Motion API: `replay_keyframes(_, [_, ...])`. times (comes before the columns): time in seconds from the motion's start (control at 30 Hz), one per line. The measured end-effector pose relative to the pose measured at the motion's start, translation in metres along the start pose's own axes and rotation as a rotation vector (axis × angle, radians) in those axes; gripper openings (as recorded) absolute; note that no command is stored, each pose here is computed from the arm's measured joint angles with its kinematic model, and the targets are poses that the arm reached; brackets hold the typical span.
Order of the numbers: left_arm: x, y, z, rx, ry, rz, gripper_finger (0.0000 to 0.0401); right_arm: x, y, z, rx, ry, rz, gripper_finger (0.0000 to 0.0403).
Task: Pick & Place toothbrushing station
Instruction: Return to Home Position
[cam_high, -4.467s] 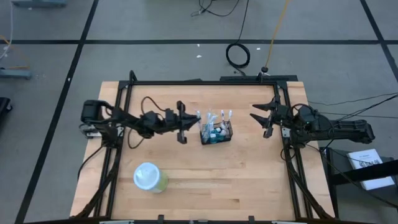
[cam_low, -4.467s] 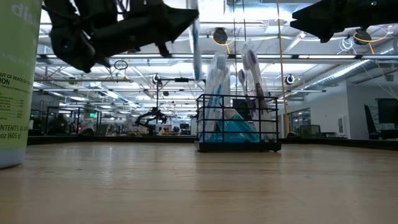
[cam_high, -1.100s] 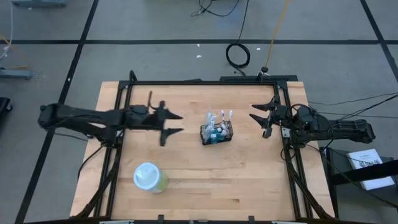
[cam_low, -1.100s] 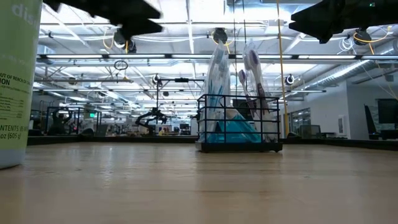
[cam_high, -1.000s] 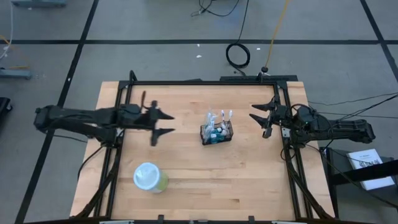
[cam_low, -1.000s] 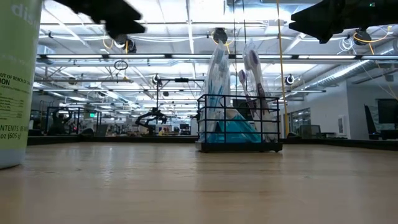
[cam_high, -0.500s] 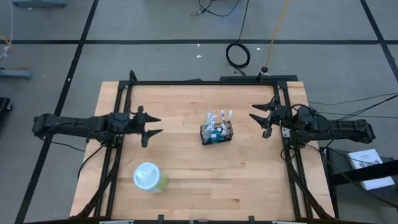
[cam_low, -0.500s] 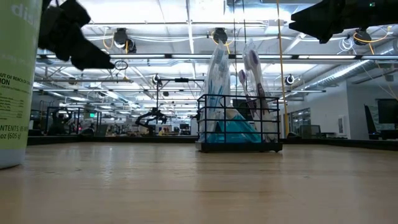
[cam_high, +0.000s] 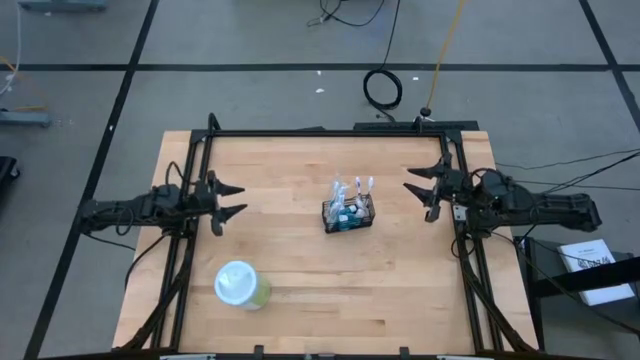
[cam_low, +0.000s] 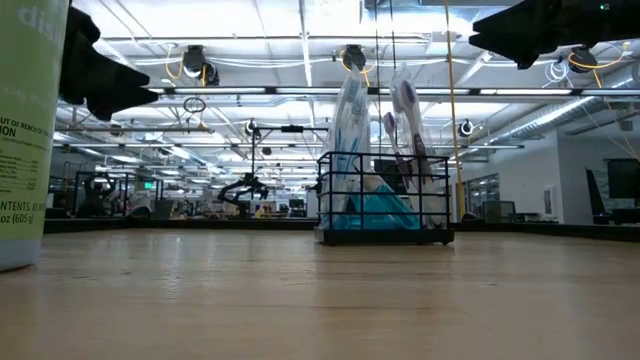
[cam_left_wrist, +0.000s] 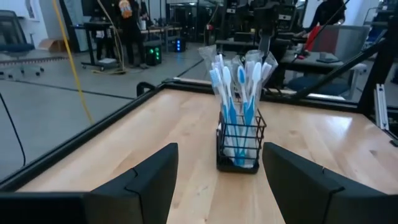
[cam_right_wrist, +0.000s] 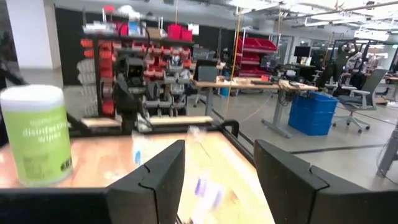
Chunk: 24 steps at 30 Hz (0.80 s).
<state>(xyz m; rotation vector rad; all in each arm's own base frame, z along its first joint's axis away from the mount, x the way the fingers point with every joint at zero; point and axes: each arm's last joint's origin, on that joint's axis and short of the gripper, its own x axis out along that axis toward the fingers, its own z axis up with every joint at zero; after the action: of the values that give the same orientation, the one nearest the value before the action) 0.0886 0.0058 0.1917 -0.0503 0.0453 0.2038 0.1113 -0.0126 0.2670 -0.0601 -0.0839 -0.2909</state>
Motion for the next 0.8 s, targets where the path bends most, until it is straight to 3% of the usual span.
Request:
replay_keyframes(0.13, [0.000,0.000,-0.005,0.004,0.018,0.002,0.0241,-0.009,-0.002,-0.005,-0.031,0.049,0.005,0.0183])
replay_keyframes(0.37, [0.000,0.001,-0.005,0.006,0.017,0.009,0.0241,-0.013,0.001,-0.031,0.016,0.070,0.064,0.0183])
replay_keyframes(0.8, [0.000,0.001,-0.007,0.002,0.041,0.011,0.0241,-0.014,0.004,-0.068,0.062,-0.036,0.081,0.0183])
